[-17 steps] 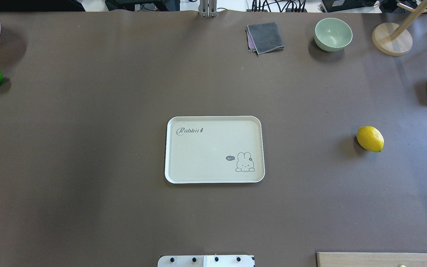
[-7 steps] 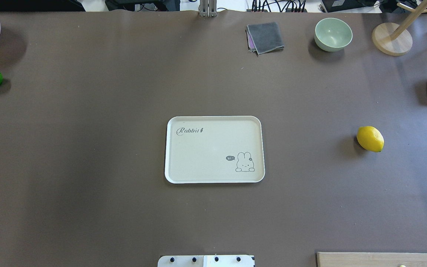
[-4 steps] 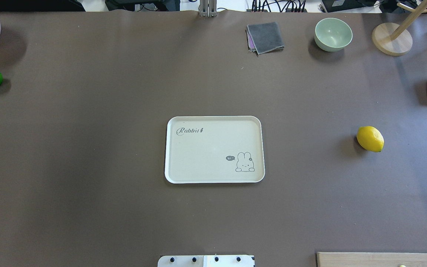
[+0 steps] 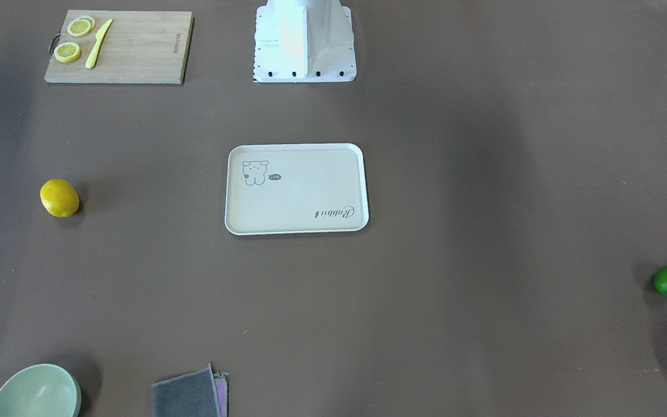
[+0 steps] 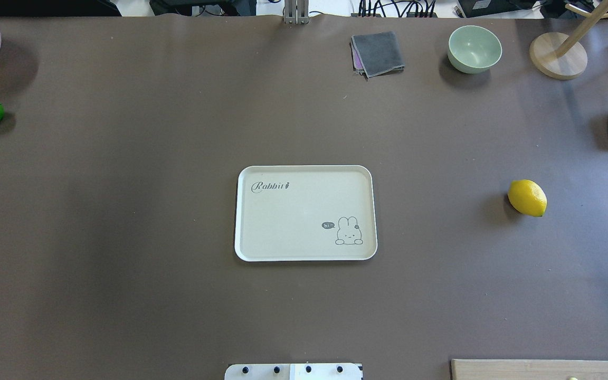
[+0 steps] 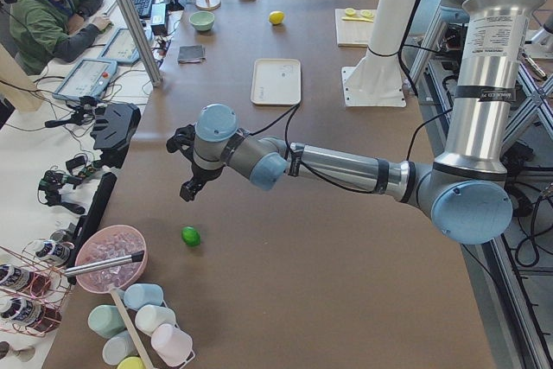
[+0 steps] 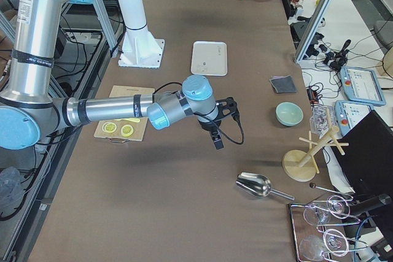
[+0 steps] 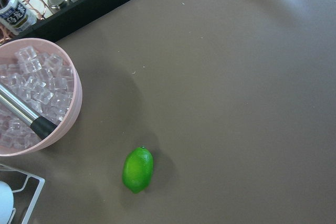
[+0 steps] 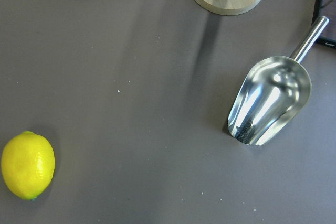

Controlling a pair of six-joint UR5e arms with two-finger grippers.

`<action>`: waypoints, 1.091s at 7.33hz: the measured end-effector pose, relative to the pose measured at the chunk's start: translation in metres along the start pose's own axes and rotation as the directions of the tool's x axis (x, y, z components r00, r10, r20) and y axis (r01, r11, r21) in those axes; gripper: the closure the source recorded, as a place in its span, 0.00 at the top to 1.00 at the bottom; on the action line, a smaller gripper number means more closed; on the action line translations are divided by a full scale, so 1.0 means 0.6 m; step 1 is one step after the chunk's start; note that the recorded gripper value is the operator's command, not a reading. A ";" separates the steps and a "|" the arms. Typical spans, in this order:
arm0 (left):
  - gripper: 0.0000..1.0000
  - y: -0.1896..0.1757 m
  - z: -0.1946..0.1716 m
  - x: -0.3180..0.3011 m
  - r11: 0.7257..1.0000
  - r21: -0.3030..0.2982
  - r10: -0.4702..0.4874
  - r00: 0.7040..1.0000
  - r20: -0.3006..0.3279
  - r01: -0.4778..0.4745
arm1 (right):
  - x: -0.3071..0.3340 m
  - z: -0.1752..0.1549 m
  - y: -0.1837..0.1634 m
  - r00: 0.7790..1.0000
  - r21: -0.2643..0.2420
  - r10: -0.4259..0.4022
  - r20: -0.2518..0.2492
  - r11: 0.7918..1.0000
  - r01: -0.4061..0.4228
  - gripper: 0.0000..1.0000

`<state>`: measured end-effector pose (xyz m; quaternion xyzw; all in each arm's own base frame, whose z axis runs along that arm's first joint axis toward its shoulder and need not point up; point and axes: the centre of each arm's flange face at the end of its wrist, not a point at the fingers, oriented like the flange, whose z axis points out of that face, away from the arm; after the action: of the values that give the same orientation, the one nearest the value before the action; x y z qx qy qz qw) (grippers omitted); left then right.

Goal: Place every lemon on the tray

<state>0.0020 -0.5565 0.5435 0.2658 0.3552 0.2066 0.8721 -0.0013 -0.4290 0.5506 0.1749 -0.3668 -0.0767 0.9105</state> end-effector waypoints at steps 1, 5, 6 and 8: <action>0.99 0.005 0.055 -0.014 0.999 -0.017 0.027 0.999 0.028 -0.026 | -0.021 0.014 -0.008 1.000 -0.013 0.018 0.012 1.000 -0.018 1.00; 0.98 -0.027 0.278 -0.013 0.984 -0.119 0.150 0.978 0.148 -0.133 | -0.068 0.048 -0.023 0.999 -0.019 0.044 0.020 0.999 -0.043 1.00; 0.98 -0.030 0.310 -0.016 0.981 -0.140 0.154 0.976 0.151 -0.133 | -0.071 0.050 -0.023 0.999 -0.019 0.043 0.021 0.999 -0.043 1.00; 0.97 -0.020 0.341 -0.029 0.978 -0.168 0.152 0.975 0.165 -0.124 | -0.072 0.051 -0.023 0.999 -0.020 0.040 0.022 0.999 -0.040 1.00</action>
<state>0.1416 -0.6398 0.6690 0.2376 0.2395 0.2695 0.9020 -0.0540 -0.4385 0.5380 0.1578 -0.3796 -0.0639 0.9094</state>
